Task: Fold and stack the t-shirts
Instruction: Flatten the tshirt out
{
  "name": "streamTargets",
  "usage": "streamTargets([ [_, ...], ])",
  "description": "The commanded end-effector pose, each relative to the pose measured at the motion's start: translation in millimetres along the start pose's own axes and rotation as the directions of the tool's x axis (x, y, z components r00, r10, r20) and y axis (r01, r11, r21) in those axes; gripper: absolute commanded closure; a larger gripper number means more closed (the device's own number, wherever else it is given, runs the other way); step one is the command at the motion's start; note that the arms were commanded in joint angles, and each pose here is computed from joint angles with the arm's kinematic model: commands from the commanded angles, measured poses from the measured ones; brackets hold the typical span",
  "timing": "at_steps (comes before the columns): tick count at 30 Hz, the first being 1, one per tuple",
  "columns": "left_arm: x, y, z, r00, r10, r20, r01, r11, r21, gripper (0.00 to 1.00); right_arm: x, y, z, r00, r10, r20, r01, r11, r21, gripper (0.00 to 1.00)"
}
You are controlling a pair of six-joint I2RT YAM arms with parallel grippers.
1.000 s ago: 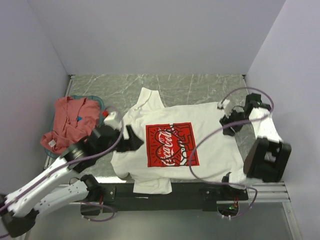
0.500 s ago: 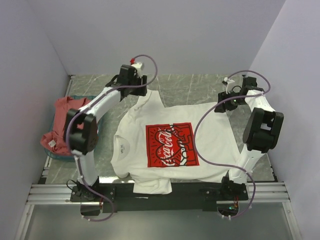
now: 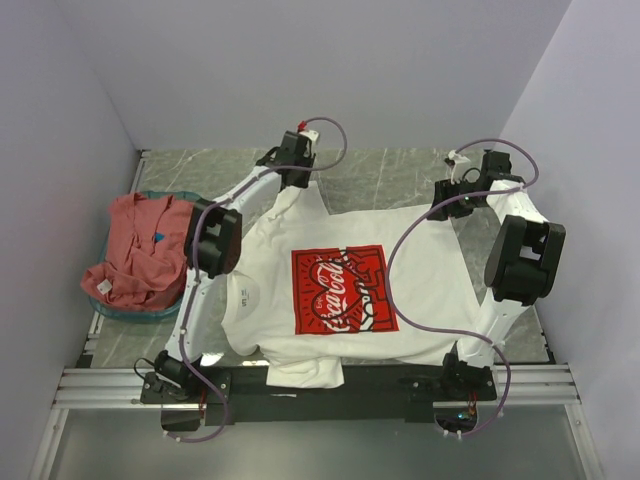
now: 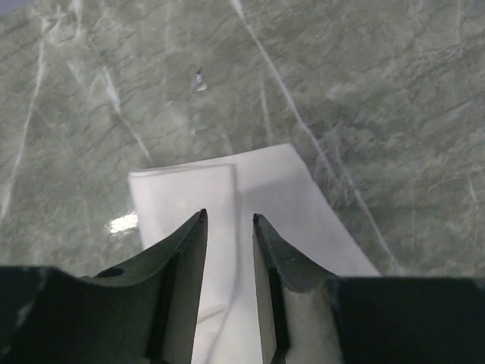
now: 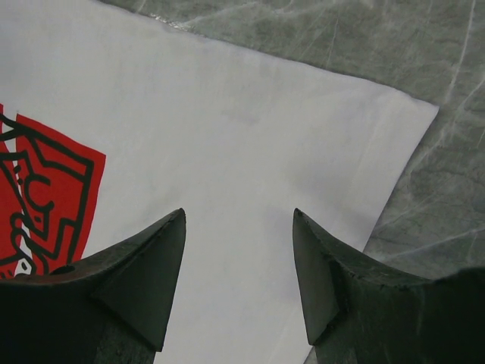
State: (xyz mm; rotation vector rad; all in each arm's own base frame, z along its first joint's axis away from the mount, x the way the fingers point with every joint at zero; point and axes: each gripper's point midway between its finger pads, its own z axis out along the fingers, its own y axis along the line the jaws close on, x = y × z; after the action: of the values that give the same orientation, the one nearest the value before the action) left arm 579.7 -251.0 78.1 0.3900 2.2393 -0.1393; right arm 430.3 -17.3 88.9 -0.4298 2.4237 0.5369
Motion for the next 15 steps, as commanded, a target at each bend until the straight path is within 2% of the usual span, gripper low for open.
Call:
streamTargets([
  [1, -12, -6, 5, 0.999, 0.02, 0.03, -0.018, 0.997, -0.07, 0.63, -18, 2, -11, 0.998, -0.027, 0.057, 0.026, 0.999, 0.026, 0.35],
  [6, -9, -5, 14, 0.999, 0.039, 0.032, -0.034, 0.991, -0.13, 0.59, -14, 2, -6, 0.999, -0.019, 0.041, 0.018, 1.0, 0.011, 0.35],
  [15, 7, 3, 28, 0.998, 0.068, 0.008, -0.065, 0.975, -0.211, 0.61, -9, 3, -3, 0.999, -0.016, 0.031, 0.016, 1.0, -0.006, 0.35],
])
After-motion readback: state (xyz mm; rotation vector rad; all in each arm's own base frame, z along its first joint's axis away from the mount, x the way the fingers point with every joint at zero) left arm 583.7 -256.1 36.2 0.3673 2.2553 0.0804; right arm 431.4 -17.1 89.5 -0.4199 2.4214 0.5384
